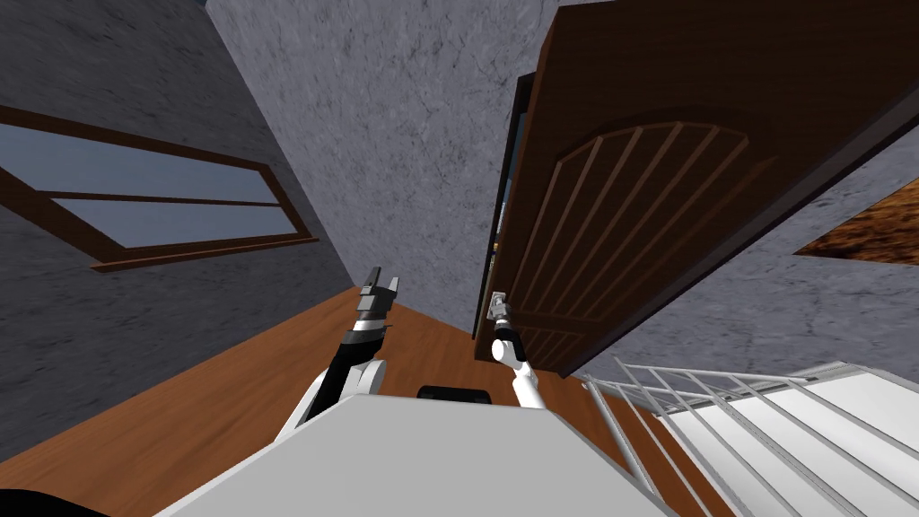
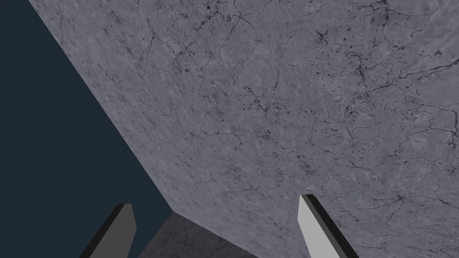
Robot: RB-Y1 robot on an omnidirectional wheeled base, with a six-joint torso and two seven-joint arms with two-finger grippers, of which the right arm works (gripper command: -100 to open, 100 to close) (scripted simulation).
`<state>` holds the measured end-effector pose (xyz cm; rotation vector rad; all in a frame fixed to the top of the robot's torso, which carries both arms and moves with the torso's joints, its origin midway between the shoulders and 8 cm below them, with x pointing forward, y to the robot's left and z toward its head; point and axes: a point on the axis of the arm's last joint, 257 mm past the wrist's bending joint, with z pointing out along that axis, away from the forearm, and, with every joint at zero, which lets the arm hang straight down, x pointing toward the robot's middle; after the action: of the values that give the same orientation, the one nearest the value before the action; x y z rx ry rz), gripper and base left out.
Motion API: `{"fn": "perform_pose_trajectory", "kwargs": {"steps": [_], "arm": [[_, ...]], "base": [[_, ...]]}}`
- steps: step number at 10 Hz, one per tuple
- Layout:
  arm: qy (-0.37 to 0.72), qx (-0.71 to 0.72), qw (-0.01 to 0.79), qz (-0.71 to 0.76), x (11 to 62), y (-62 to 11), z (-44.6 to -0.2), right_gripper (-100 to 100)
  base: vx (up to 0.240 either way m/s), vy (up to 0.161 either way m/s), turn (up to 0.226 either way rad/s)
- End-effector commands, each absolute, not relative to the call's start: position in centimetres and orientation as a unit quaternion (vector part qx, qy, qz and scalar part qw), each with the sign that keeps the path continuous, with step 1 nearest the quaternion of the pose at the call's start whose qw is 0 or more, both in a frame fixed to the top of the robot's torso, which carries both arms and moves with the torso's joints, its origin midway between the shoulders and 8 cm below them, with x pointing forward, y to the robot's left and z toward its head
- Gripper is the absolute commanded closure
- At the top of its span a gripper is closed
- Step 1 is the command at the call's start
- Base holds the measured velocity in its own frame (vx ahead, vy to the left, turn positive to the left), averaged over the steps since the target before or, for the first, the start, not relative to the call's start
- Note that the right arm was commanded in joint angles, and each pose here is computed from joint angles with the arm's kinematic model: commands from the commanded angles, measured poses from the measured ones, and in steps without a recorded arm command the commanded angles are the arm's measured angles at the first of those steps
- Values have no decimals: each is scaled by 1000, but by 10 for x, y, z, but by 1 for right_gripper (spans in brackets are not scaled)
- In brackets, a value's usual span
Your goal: Pull the door open
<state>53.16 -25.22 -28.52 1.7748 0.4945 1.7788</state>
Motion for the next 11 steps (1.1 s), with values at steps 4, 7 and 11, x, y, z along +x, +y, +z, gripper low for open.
{"fn": "perform_pose_trajectory", "kwargs": {"steps": [4,7,11], "arm": [[123,686,221,683,528,-244,-292,100],[80,695,177,693,527,-238,-293,100],[25,702,121,701,525,-230,-294,100]], "base": [[0,-46,40],[6,-57,49],[5,-52,39]]}}
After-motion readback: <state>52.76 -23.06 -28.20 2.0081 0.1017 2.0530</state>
